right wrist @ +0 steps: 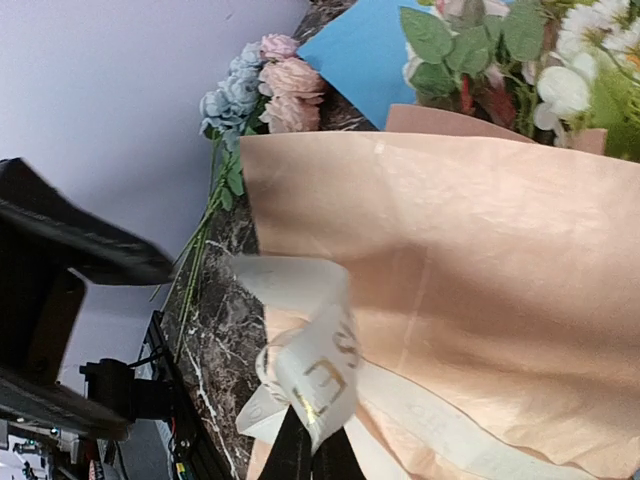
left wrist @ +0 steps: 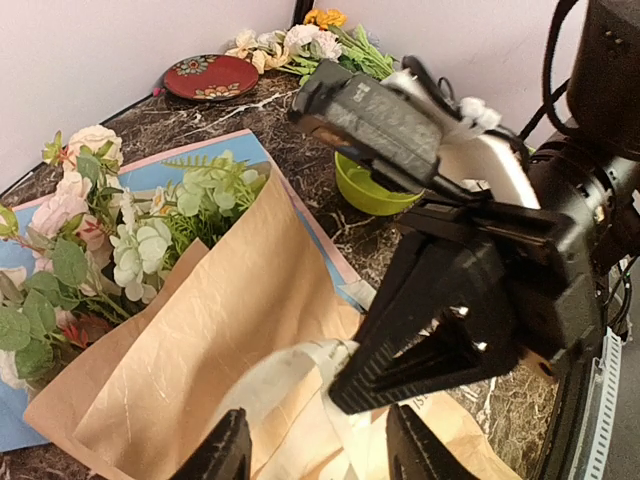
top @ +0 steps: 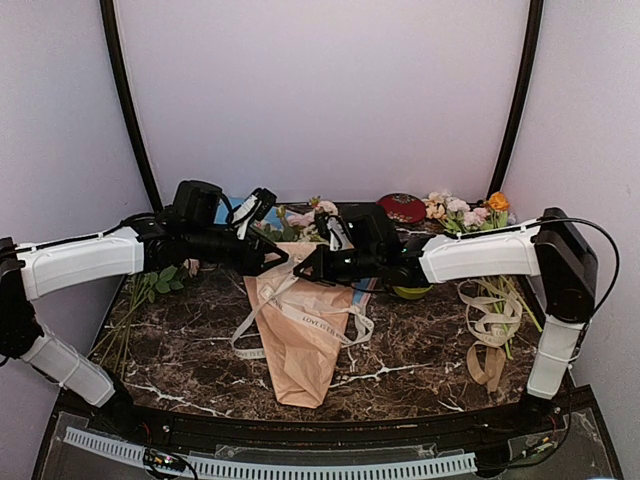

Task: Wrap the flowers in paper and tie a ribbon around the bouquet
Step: Cross the ribbon over the folded bouquet.

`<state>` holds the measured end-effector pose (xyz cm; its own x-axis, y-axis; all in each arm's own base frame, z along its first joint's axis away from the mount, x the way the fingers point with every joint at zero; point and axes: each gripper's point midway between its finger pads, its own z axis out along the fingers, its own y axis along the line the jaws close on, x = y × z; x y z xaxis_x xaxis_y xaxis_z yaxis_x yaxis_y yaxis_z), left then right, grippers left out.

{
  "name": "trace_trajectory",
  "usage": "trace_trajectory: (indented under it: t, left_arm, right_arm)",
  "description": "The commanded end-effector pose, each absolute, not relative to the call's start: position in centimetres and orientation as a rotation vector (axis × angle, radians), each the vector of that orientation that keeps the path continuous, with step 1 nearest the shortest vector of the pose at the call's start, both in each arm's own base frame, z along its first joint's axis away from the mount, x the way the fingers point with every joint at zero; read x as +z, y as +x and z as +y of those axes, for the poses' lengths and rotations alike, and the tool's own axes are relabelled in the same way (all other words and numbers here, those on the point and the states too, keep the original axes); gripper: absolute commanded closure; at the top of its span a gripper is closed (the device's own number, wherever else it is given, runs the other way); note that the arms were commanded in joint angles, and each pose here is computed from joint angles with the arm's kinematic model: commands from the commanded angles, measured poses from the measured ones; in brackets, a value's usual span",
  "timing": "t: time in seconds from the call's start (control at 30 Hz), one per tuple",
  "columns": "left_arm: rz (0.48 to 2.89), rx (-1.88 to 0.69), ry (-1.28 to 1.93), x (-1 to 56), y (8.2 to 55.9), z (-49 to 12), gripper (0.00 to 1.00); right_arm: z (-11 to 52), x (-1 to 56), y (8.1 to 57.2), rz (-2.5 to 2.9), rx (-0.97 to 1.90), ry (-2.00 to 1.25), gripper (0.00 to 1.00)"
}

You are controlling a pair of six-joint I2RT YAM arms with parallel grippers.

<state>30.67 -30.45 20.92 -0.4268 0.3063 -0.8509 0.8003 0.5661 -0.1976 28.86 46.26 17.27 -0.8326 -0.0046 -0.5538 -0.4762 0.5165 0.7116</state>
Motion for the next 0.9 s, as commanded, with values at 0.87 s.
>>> trace_trajectory:
  t: [0.87]
  left_arm:
    - [2.507, -0.272, 1.112, 9.2, 29.2, -26.6, 0.49]
  right_arm:
    - [43.7, 17.9, 31.9, 2.256, 1.003, -0.422, 1.00]
